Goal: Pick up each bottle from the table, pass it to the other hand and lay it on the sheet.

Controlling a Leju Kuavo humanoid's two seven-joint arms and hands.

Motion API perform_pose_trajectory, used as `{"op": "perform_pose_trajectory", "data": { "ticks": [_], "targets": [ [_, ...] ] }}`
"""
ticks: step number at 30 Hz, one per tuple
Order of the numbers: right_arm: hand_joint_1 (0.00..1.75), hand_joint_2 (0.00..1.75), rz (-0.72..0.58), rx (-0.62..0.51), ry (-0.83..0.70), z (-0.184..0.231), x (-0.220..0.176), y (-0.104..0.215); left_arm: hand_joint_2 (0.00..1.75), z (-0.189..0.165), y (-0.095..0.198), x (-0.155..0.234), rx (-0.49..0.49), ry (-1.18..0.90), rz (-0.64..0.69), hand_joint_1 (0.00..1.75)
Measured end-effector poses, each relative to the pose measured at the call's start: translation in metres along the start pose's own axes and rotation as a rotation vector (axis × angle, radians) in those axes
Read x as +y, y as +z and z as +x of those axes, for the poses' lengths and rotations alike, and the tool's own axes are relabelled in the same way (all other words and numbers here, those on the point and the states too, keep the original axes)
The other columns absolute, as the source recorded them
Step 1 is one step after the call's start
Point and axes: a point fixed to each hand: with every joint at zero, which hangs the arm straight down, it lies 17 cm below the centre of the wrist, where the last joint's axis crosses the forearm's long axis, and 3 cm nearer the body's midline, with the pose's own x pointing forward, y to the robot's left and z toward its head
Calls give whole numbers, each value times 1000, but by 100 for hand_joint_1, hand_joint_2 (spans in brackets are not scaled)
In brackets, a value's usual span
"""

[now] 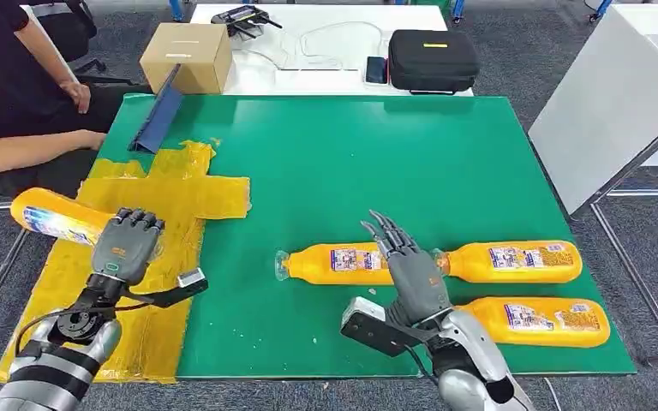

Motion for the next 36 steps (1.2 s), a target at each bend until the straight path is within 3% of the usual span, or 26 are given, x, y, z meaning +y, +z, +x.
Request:
{"op": "perform_pose_trajectory", "data": {
  "ticks": [3,4,5,6,15,24,28,30,36],
  "targets": [
    [0,175,23,-32,-4,4,3,-8,175,7,3,-23,-58,1,-95,175],
    [0,175,28,-47,1,5,3,-13,175,10,4,-31,-79,15,-128,0],
    [0,175,38,-53,9,4,4,-18,175,13,4,-36,-102,28,-148,0],
    [0,175,59,-54,21,2,7,-24,0,17,4,-40,-131,45,-160,0],
    [0,175,218,-7,87,-32,32,-86,0,46,1,-63,-265,208,-255,0],
    [0,175,373,54,116,-62,58,-114,0,85,-1,-52,-328,590,-305,0],
    [0,175,403,81,126,-75,64,-116,0,92,-4,-45,-337,656,-300,0],
    [0,175,423,97,133,-82,67,-116,0,100,-5,-35,-352,790,-304,0],
    [0,175,518,154,127,-113,85,-105,0,119,-24,44,-377,1493,-223,0]
  ]
}}
